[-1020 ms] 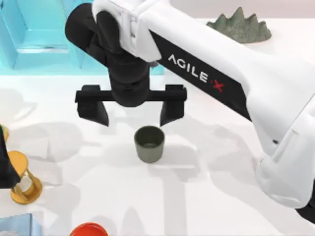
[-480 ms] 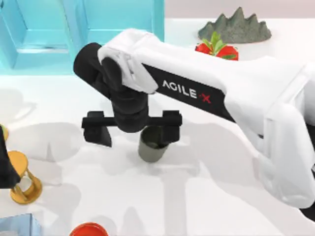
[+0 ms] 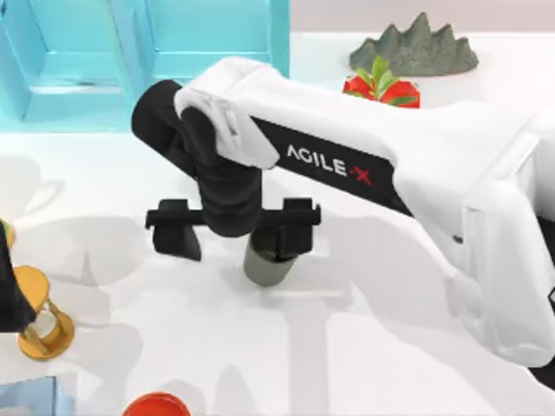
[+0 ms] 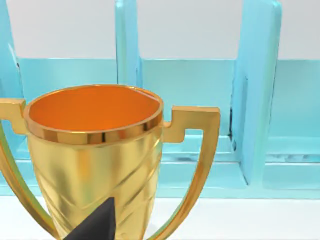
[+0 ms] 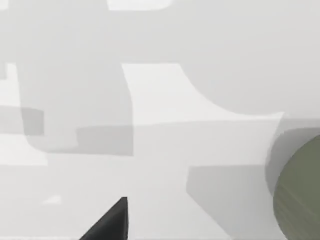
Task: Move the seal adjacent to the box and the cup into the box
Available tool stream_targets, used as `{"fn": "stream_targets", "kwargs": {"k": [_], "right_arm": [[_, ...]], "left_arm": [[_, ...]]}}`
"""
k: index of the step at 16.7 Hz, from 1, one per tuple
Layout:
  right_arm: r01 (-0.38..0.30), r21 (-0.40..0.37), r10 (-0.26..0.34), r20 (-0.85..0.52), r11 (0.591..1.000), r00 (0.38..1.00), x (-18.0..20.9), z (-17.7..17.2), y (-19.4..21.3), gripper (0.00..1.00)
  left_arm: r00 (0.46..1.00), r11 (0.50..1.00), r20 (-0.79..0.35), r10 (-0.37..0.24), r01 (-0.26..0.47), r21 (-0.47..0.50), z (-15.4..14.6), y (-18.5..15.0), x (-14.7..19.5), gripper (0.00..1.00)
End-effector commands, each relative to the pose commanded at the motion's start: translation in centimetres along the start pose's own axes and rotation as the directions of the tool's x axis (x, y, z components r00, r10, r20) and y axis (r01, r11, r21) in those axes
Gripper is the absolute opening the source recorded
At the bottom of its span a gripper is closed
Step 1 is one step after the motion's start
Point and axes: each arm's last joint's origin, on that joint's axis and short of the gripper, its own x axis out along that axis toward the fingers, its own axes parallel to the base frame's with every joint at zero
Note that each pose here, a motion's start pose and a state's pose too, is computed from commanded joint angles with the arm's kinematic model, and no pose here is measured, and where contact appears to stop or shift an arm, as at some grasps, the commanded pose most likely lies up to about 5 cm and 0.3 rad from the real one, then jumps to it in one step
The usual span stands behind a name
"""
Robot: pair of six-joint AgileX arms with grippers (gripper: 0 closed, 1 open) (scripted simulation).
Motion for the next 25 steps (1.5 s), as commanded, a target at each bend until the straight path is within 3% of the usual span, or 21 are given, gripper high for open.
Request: {"fn": "stream_targets", "kwargs": {"k": [10, 20, 25], "right_arm": [[0.000, 0.000, 0.000, 0.000, 1.000, 1.000, 0.0, 0.0, 0.0, 0.02], [0.001, -0.003, -0.001, -0.001, 1.000, 1.000, -0.1, -0.1, 0.0, 0.00], [-0.006, 0.001, 0.006, 0.006, 1.000, 1.000, -4.8, 1.0, -4.1, 0.00]], "left_arm": [[1.000, 1.000, 0.000, 0.000, 0.000, 0.000, 0.0, 0.0, 0.0, 1.00], [1.000, 1.000, 0.000, 0.000, 0.000, 0.000, 0.0, 0.0, 0.0, 1.00], [1.000, 1.000, 0.000, 0.000, 0.000, 0.000, 0.0, 0.0, 0.0, 1.00]]}}
